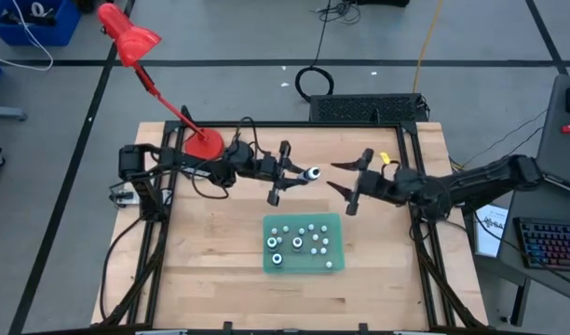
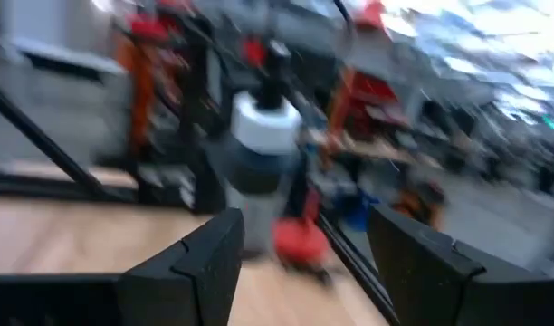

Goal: Pick & Place food coloring
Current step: Put the large black food coloring bottle into the green bin

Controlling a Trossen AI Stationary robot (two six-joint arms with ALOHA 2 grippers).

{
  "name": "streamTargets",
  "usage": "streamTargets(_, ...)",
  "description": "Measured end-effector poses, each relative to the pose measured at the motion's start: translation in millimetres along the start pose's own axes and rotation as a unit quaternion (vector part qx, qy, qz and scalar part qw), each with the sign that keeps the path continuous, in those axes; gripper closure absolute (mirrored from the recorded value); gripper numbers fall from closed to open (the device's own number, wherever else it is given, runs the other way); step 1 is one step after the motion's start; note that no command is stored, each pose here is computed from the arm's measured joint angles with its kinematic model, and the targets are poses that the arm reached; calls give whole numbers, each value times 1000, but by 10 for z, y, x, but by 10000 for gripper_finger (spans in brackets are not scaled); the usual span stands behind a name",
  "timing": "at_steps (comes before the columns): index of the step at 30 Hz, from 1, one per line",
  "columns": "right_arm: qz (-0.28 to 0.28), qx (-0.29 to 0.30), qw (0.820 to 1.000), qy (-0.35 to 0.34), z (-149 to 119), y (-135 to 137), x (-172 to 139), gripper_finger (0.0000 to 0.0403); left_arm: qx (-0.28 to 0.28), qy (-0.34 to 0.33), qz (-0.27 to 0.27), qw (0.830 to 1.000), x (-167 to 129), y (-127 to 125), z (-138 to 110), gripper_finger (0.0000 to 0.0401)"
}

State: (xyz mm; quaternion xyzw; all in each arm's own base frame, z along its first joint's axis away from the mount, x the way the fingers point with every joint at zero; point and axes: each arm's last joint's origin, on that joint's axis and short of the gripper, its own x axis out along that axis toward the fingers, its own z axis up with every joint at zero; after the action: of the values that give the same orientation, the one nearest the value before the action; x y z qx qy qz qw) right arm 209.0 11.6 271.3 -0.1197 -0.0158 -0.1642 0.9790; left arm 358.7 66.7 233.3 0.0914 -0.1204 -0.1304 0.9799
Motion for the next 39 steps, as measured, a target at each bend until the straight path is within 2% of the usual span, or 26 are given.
streamTargets(4, 50, 8, 997, -51, -33, 7, 103, 179, 1, 4, 5, 1000, -25, 47, -10, 313)
streamTargets(11, 76, 2, 995, -68, -54, 1, 318, 182, -3, 15, 6, 1000, -67, 118, -39, 313)
streamTargets(16, 63, -9, 995, -77, 23, -61, 411, 186, -8, 21, -3, 1000, -71, 121, -52, 313)
streamTargets(21, 72, 0, 994, -88, 63, -124, 443, 187, -10, 21, -10, 1000, -70, 114, -56, 313)
streamTargets(39, 73, 13, 994, -77, -65, -151, 564, 209, -13, 25, -17, 999, -65, 97, -67, 314)
